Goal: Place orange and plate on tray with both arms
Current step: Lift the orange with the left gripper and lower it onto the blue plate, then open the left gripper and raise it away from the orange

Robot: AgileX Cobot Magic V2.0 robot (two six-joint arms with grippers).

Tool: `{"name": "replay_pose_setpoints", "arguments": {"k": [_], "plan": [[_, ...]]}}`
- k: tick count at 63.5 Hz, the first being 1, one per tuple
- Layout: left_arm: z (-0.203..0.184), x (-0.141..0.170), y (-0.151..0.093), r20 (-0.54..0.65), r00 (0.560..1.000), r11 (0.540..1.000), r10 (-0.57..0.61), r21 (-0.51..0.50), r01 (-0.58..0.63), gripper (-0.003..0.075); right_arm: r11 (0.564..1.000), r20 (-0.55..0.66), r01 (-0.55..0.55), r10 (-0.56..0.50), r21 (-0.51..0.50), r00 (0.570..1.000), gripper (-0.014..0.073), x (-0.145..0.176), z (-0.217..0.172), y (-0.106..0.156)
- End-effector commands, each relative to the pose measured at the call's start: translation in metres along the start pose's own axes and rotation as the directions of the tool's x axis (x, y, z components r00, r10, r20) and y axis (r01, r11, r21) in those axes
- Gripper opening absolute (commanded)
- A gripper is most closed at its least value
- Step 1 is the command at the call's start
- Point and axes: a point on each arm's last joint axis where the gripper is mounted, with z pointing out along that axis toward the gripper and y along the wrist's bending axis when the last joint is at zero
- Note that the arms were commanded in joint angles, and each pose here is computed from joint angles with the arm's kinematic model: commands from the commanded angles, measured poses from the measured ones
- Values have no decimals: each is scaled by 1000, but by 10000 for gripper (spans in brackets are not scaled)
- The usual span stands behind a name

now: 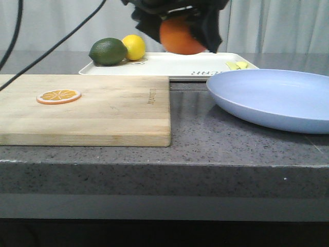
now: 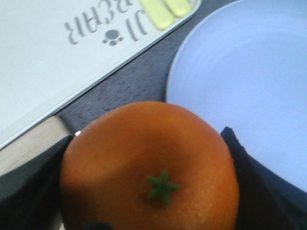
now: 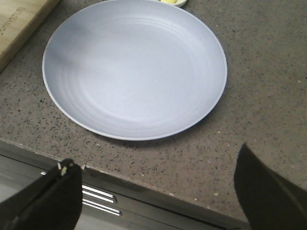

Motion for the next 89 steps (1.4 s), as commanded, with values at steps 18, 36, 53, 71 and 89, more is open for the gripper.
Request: {"name": "replay_pose_setpoints", "arguments": {"k": [18, 36, 53, 71, 89], "plan": [[12, -33, -58, 136, 987, 992, 83, 82, -95, 446, 988, 83, -33, 20, 153, 996, 646, 5, -35, -13], [45, -41, -87, 167, 980, 985, 109, 116, -130, 445, 987, 85, -36, 22, 159, 996, 646, 8, -37, -14], [53, -44, -95, 190, 976, 983, 107, 130, -133, 550, 987, 88, -35, 22, 158, 996, 646, 7, -37, -14], [51, -44, -95, 190, 976, 983, 107, 130, -133, 634, 987, 99, -35, 20, 157, 995, 646, 6, -37, -13], [-21, -61, -84, 201, 974, 985, 105, 113, -130, 617, 987, 86, -33, 20, 157, 996, 646, 9, -34, -13]]}}
